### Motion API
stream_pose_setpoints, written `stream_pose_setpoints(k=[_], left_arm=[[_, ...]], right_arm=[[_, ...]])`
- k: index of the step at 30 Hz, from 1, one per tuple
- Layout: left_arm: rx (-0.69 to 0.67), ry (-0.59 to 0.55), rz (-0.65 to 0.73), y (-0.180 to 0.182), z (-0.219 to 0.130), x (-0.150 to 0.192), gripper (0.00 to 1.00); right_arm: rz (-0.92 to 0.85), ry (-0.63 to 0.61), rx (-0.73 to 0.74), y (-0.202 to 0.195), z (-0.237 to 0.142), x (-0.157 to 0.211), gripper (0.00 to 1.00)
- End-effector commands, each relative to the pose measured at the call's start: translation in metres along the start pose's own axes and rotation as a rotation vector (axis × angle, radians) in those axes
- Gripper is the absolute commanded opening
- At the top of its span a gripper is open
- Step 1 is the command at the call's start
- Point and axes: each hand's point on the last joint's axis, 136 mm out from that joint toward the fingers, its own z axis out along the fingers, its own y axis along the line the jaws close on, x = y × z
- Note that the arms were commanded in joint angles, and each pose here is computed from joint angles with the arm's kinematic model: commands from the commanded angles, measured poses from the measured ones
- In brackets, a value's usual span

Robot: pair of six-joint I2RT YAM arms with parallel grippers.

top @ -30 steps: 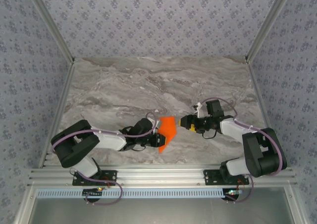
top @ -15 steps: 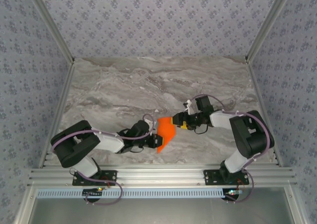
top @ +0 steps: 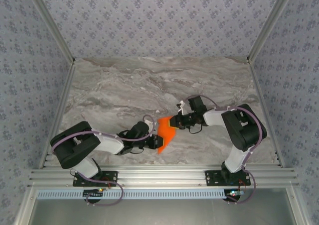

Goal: Fold a paper plane with a square sheet of paper (fold left side to right side)
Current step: Perform the fifth fold on the wing at the bottom-center of the table.

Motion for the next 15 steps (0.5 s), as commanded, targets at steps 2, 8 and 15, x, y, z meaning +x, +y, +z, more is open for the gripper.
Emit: stream_pose_setpoints(k=[2,8,15], left_arm=[[0.034,-0.05,0.074,-0.015,-0.013,-0.016,0.22],[-0.07,-0.065,0.211,-0.027,-0.038,-0.027,0.47],[-0.282,-0.014,0.407,-0.034,-0.053,-0.014,0.57]], right_arm=[[0.017,0.021,0.083,-0.006,0.001,0.001,0.05],[0.027,0.044,0.127,-0.007,0.006,0.004,0.04],[0.041,0.052,0.137,-0.005,0.006,0.005,0.04]])
